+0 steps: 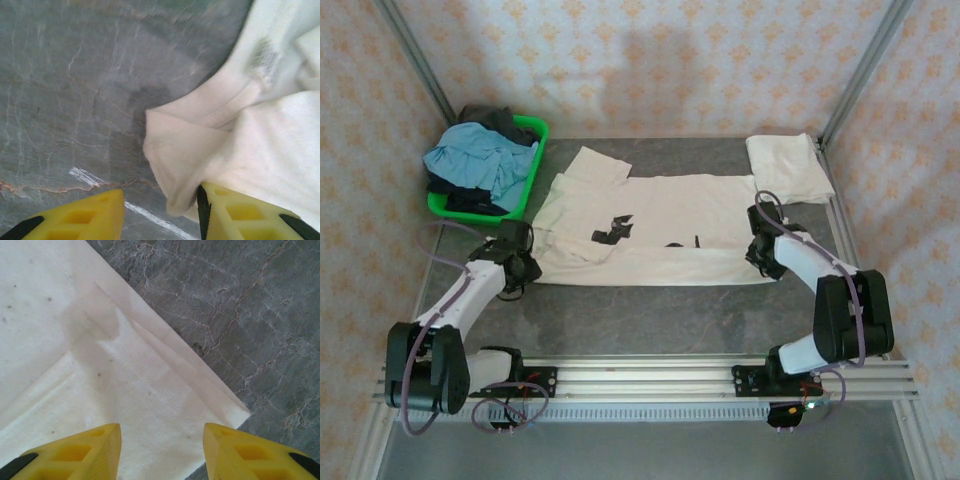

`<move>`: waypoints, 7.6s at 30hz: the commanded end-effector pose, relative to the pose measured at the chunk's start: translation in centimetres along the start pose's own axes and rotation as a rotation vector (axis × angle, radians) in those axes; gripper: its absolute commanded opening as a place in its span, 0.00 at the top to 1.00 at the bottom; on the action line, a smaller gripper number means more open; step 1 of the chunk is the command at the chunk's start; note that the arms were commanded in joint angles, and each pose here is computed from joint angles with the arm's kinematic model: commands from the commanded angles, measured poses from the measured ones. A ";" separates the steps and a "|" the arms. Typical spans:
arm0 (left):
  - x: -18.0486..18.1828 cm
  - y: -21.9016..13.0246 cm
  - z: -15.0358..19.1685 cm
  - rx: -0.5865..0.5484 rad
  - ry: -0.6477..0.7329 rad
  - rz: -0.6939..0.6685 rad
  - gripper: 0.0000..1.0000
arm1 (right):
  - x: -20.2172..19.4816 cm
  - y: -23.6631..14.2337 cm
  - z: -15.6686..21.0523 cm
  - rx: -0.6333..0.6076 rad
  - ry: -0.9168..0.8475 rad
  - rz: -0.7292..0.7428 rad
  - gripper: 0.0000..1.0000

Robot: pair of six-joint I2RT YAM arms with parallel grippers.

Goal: Fold and stack the t-shirts

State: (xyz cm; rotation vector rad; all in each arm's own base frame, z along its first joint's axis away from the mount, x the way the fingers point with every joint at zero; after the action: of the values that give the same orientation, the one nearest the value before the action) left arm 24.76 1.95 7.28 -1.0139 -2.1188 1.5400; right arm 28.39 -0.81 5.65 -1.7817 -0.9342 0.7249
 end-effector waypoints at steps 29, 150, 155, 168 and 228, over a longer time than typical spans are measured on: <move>-7.3 7.7 2.5 0.169 0.040 0.104 0.70 | -4.7 2.9 3.4 0.242 0.021 0.157 0.54; -30.3 2.0 1.5 -0.074 1.264 0.046 0.54 | -0.4 0.6 0.4 0.057 -0.017 -0.162 0.47; -29.1 -0.6 -1.0 -0.047 0.919 0.224 0.41 | -0.7 0.2 0.4 0.041 -0.017 -0.159 0.46; -17.8 2.6 -1.5 -0.039 1.048 -0.114 0.17 | -0.6 0.2 0.3 0.039 -0.029 -0.163 0.46; -27.2 4.5 -7.8 -0.103 1.292 -0.089 0.04 | 0.6 -1.6 0.0 -0.020 -0.076 -0.235 0.46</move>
State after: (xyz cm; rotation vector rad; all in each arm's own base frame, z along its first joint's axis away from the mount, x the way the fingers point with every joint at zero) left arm 49.23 -11.49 6.45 -1.2605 -1.1026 0.2731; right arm 28.59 -0.57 6.39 -1.6371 -1.1260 0.6207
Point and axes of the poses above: each hand's point on the last joint's axis, 136 mm out from that joint toward the fingers, its own y axis out along the fingers, its own x axis along the line the jaws close on, z = x × y, the point moved 1 cm from there along -y, back along the fingers, and after that the axes turned 9 degrees about -y, right-handed, at the moved point
